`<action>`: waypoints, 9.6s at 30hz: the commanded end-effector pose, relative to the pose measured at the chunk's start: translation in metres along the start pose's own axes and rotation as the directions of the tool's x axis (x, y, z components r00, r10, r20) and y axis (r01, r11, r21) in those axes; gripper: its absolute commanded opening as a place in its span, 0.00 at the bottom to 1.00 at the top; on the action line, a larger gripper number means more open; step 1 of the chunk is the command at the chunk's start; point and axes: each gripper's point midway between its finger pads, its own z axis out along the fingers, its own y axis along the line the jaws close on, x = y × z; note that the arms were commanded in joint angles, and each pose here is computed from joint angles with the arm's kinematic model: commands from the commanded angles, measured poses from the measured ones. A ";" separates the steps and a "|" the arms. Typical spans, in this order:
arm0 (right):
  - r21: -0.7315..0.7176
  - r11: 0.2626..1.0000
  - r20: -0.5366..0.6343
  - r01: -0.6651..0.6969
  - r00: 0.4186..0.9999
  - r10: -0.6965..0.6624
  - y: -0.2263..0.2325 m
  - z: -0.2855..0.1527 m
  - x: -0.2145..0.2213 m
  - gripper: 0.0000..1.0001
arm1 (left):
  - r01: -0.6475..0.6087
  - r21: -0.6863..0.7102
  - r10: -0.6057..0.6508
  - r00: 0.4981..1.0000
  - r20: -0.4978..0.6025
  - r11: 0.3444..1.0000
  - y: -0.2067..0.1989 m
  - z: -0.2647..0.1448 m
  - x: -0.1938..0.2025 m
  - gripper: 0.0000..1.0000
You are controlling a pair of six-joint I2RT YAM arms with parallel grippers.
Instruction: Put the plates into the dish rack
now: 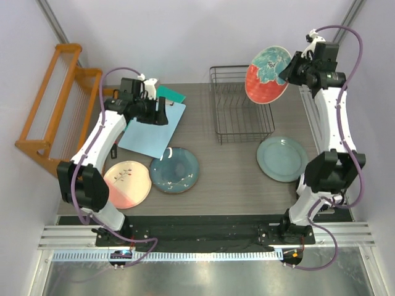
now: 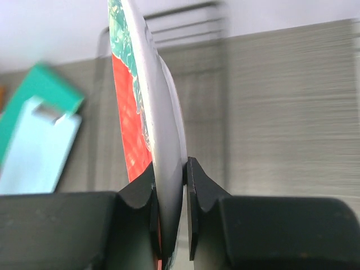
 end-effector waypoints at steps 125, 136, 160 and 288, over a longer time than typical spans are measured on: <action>-0.396 0.918 -0.633 -0.007 0.726 -0.268 0.094 -0.047 0.362 0.89 | 0.350 0.283 -0.230 0.896 -0.380 0.893 -0.081 0.094 0.175 0.57; -0.374 0.891 -0.729 -0.257 0.675 -0.111 0.087 -0.057 0.393 0.88 | 0.448 0.381 -0.227 0.836 -0.500 0.809 -0.105 0.085 0.207 0.21; -0.275 0.786 -0.854 -0.553 0.516 0.064 0.081 -0.056 0.447 0.78 | 0.562 0.514 -0.149 0.755 -0.638 0.648 -0.125 0.072 0.233 0.00; 0.641 0.682 0.003 0.352 0.887 -0.461 0.052 0.140 0.019 0.57 | 0.055 -0.138 -0.068 0.993 -0.093 0.989 0.033 -0.018 0.086 0.59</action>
